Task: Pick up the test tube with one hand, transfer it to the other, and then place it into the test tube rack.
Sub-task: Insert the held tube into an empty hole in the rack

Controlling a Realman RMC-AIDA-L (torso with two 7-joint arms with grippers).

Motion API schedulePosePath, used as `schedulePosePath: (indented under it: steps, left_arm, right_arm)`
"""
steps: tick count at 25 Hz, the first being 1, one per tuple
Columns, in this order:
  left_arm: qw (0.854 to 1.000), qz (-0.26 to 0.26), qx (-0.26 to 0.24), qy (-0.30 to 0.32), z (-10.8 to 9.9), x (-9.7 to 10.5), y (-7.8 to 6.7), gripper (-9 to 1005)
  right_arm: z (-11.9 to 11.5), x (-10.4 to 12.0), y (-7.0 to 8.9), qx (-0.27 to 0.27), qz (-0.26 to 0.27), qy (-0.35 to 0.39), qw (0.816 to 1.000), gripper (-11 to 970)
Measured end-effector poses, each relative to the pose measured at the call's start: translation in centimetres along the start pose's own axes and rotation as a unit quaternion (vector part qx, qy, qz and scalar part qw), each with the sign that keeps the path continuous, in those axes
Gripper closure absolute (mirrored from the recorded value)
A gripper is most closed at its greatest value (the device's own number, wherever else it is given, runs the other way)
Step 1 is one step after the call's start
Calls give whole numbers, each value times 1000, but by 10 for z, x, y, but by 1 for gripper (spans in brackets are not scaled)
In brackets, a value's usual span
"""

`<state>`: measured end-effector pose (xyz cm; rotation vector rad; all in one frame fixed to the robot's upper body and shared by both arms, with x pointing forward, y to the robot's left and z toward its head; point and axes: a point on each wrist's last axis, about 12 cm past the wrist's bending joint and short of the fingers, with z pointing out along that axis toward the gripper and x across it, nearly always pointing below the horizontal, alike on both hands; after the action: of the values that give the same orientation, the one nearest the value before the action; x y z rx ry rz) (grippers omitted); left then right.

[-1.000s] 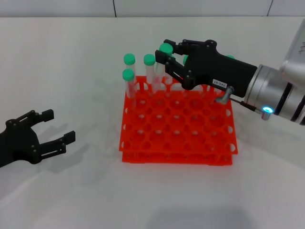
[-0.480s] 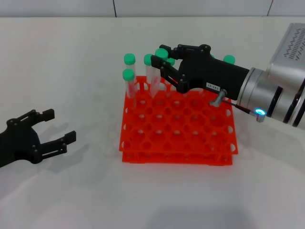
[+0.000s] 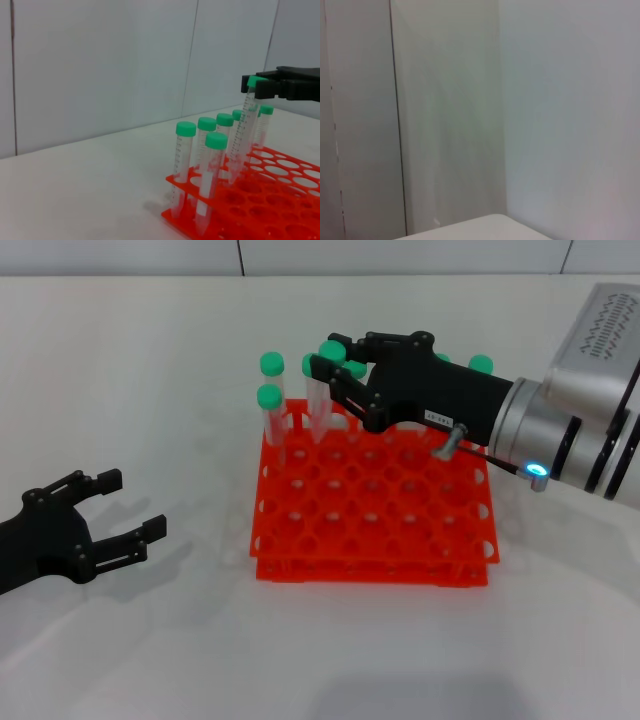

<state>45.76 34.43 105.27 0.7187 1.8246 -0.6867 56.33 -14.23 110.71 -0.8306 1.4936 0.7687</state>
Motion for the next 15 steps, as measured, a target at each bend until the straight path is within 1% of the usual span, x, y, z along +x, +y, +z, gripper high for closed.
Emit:
schedulePosePath:
  steps: [15]
  left_arm:
    - [1000, 0, 1, 0, 0, 2, -1, 129]
  right_arm:
    - [15, 0, 3, -9, -10, 23, 1000, 558]
